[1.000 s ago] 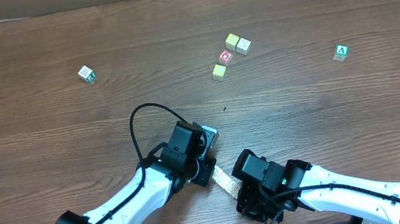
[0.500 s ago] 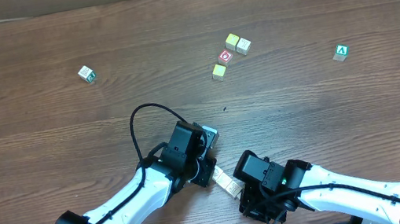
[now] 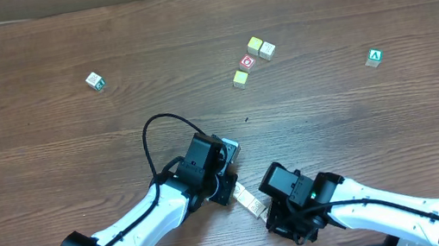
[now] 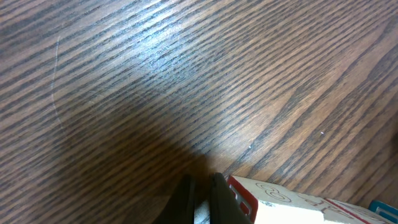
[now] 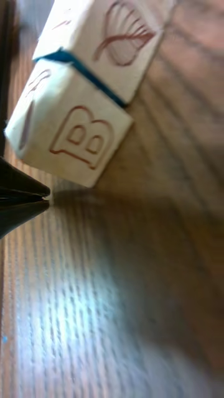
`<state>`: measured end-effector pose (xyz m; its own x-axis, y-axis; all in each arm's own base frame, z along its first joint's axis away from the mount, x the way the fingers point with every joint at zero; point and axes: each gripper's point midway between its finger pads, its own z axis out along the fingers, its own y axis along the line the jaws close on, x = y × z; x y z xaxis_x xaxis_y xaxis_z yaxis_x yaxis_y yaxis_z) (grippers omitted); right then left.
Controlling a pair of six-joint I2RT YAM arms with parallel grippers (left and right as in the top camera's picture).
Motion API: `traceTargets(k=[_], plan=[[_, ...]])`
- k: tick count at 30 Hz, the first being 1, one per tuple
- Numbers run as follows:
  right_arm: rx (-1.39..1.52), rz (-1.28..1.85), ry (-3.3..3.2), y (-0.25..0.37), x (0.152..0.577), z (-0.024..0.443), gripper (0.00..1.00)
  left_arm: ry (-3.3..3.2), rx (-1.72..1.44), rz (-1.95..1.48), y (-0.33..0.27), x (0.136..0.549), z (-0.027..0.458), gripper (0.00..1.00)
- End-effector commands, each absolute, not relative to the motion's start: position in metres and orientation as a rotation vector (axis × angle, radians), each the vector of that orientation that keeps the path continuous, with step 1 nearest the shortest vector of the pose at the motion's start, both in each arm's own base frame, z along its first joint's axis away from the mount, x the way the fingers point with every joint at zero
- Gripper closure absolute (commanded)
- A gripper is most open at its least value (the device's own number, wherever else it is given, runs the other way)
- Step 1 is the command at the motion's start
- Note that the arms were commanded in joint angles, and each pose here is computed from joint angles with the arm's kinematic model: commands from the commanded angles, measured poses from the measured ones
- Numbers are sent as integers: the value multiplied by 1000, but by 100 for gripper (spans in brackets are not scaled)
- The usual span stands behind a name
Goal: Flip 4 blocks
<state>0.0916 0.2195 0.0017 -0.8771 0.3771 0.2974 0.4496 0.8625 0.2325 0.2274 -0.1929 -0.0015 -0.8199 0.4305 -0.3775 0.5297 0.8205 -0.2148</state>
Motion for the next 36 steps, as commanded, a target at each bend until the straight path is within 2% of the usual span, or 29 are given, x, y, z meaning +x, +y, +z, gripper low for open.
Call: traceTargets(k=[1, 14, 36], plan=[[-656, -445, -2833, 219, 104, 3, 96, 2710, 754, -459, -192, 221, -7, 96], [-592, -499, -2886, 225, 113, 4, 96, 2710, 754, -460, -192, 221, -7, 96], [-578, -557, -2813, 235, 105, 10, 96, 2708, 760, -459, -192, 221, -7, 96]])
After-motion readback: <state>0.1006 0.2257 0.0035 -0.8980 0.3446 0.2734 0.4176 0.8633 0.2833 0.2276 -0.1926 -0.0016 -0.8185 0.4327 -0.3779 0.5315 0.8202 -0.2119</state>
